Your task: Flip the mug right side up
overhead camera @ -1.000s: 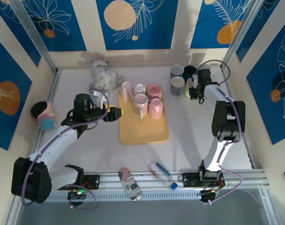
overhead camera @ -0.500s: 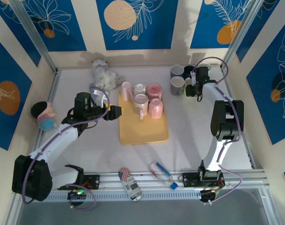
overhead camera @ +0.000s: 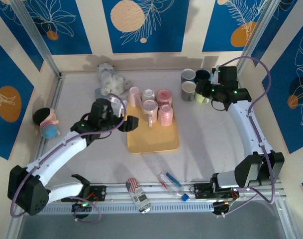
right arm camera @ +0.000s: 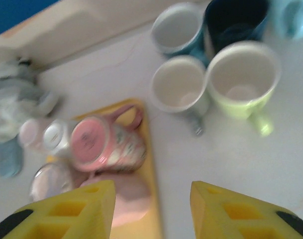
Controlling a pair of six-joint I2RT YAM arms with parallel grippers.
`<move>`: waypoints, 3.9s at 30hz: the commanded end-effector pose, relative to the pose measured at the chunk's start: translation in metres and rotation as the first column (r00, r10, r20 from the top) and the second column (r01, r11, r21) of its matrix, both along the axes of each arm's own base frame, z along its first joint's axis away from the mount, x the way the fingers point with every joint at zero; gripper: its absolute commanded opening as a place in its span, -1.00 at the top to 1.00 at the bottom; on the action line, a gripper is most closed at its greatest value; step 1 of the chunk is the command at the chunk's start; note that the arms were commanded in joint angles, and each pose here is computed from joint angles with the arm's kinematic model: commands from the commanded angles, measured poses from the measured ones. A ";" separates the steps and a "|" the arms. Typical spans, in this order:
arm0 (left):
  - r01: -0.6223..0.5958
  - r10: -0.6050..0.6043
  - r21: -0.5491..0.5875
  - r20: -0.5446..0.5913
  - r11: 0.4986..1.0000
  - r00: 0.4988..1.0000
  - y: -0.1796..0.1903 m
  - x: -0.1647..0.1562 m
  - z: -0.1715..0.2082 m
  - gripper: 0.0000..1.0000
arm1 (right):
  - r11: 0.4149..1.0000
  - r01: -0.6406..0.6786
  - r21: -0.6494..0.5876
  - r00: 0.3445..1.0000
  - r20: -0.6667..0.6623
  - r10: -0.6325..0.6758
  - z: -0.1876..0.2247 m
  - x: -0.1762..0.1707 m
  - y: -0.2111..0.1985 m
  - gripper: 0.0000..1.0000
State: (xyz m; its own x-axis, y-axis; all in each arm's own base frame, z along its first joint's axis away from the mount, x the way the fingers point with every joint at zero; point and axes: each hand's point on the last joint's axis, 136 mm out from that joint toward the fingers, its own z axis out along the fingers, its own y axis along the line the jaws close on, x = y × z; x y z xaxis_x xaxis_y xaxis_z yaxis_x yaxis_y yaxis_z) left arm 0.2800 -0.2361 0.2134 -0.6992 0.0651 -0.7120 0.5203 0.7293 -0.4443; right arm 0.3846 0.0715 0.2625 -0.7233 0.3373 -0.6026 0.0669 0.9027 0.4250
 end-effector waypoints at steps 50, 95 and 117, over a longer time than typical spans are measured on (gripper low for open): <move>-0.218 0.363 0.548 -0.171 0.808 0.916 -0.065 0.066 -0.124 0.08 | 0.970 -0.003 0.242 0.962 -0.264 0.069 -0.040 -0.057 0.038 0.06; -0.243 0.372 0.554 -0.132 0.796 0.919 -0.068 0.076 -0.122 0.62 | 0.961 -0.039 0.275 0.962 -0.248 0.110 -0.031 -0.045 0.047 0.08; -0.169 0.225 0.393 -0.099 0.904 0.969 -0.060 0.042 -0.055 1.00 | 0.958 -0.074 0.275 0.960 -0.242 0.143 -0.029 -0.048 0.056 0.08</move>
State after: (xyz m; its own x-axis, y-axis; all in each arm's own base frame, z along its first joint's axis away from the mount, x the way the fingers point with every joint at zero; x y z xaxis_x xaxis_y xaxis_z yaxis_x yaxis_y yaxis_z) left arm 0.3219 -0.2812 0.1074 -0.8791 0.1797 -0.4416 0.2318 0.9705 -0.0665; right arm 0.3386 0.1208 0.2235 -0.8755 0.3891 -0.2864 0.1453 0.7774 0.6120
